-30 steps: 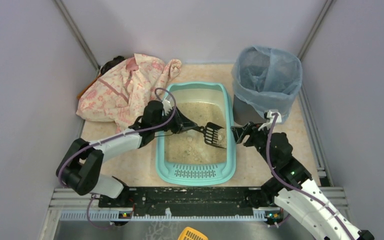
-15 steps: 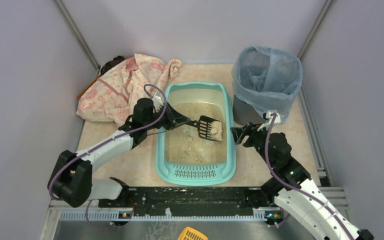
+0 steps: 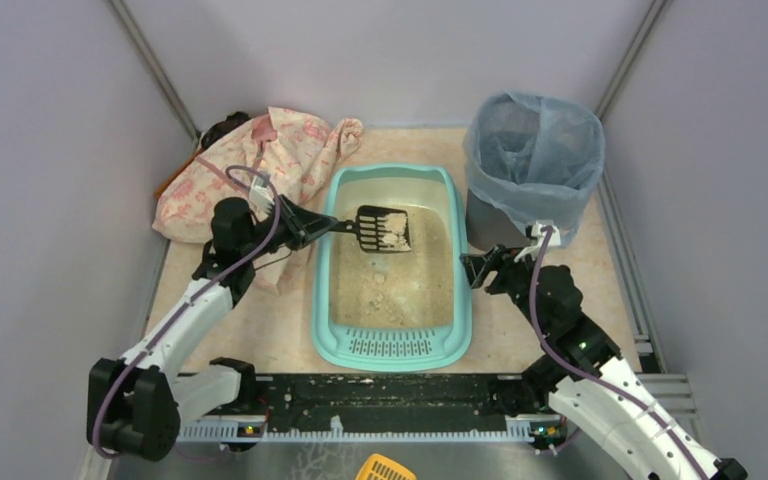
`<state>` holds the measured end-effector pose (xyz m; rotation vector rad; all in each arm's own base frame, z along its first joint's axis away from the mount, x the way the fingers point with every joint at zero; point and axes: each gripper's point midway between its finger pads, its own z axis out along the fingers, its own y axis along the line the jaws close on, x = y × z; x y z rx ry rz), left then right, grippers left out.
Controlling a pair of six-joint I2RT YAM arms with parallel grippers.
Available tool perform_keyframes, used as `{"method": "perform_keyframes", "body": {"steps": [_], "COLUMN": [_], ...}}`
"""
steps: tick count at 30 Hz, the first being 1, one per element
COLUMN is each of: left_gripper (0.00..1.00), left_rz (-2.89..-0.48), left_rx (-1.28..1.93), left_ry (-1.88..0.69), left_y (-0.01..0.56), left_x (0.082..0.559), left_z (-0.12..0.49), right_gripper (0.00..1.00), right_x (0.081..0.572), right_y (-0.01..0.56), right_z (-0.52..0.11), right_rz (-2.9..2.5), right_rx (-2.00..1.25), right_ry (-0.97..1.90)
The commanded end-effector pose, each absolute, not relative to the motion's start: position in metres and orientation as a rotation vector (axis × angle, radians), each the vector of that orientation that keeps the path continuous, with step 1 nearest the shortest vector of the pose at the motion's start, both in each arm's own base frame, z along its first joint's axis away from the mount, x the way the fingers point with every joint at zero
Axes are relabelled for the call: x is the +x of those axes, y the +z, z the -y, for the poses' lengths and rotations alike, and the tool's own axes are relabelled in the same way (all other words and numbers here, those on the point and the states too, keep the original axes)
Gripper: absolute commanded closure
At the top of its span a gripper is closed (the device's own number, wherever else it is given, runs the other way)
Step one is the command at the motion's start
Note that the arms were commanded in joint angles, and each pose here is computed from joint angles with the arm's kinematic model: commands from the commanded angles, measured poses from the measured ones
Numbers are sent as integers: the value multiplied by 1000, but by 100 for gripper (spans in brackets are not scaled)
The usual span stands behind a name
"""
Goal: Clean the litter box
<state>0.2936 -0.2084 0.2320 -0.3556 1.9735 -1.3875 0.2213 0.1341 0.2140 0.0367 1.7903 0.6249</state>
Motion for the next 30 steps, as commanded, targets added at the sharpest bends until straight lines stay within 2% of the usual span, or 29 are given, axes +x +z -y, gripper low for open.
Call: {"method": "perform_keyframes", "body": {"steps": [1, 7, 12, 15, 18, 22, 25, 28, 30], "left_gripper": [100, 100, 100, 100, 100, 100, 100, 100, 100], "left_rz": [-1954, -1934, -1948, -1911, -1906, -1887, -1896, -1908, -1896], "left_rx": [-338, -386, -388, -436, -373, -489, -440, -557, -573], "left_ry": [-1509, -1679, -1648, -1528, -1573, -1474, -1625, -1521, -1571], "left_y": [235, 220, 222, 227, 242, 229, 233, 218, 222], "left_x": [285, 281, 280, 288, 281, 287, 268, 273, 269], "left_z": [199, 207, 206, 189, 199, 170, 188, 172, 178], "right_gripper": [35, 35, 35, 35, 35, 35, 35, 35, 35], "right_x": [226, 228, 227, 227, 227, 227, 227, 227, 227], "right_y": [233, 230, 231, 226, 224, 223, 221, 220, 221], "right_z": [-139, -142, -137, -135, -137, -139, -137, -136, -138], "right_rz": [-1724, -1734, -1727, -1744, -1737, -1745, -1745, -1752, -1746], "right_rx": [46, 45, 47, 48, 51, 51, 54, 54, 54], "right_ry": [669, 672, 654, 630, 646, 661, 650, 637, 656]}}
